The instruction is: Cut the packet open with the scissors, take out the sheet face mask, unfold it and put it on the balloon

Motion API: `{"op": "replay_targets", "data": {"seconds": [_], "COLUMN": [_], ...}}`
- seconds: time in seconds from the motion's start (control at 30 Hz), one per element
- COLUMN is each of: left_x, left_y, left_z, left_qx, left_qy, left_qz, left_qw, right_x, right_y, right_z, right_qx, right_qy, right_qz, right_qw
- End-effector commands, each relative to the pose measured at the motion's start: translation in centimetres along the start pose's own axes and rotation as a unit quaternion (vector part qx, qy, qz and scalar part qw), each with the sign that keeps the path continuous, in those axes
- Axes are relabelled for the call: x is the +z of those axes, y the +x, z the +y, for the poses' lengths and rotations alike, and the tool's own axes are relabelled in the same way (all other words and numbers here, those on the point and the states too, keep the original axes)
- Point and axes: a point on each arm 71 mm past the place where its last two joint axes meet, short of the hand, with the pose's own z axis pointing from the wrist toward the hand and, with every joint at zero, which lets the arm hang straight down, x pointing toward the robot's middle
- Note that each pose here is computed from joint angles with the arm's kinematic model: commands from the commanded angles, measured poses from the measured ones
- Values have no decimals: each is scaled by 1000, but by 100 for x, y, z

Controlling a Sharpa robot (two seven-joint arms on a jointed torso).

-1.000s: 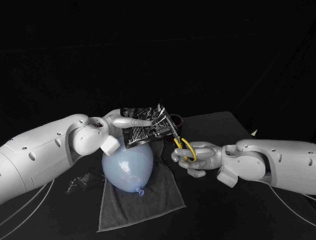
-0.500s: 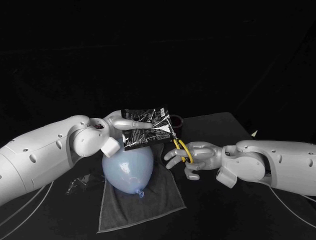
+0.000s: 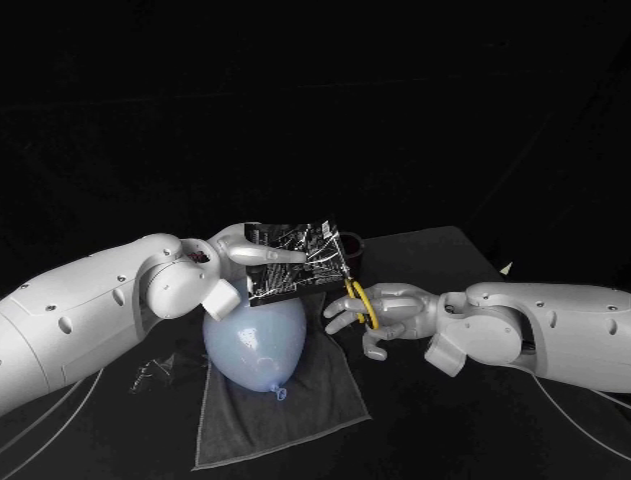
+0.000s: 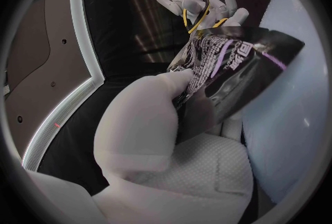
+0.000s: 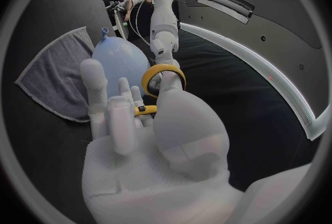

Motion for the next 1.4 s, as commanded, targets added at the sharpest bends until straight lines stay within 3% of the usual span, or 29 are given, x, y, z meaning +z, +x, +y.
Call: {"op": "replay_targets", "data": {"seconds": [0.03,0.47,0.8,1.4], "left_x": [12,15,10,1], "left_y": [43,75,45,4], "left_z": [-15,-28,-23,-19], "left_qx": [13,12,10,12], "left_qy": [4,5,6,9], "left_qz": [8,4,-5,-15], "left_qw": [1000,1000,1000,1000], "right_x": [16,48,26,-24], "right_y": [-12,-27,-67,-100], "right_z": [51,83,78,72], "right_qx": [4,11,10,12], "right_qy": [-23,-41,-38,-36], "right_qz": [-13,-35,-52,-57], "right_qw": [1000,998,998,998]}}
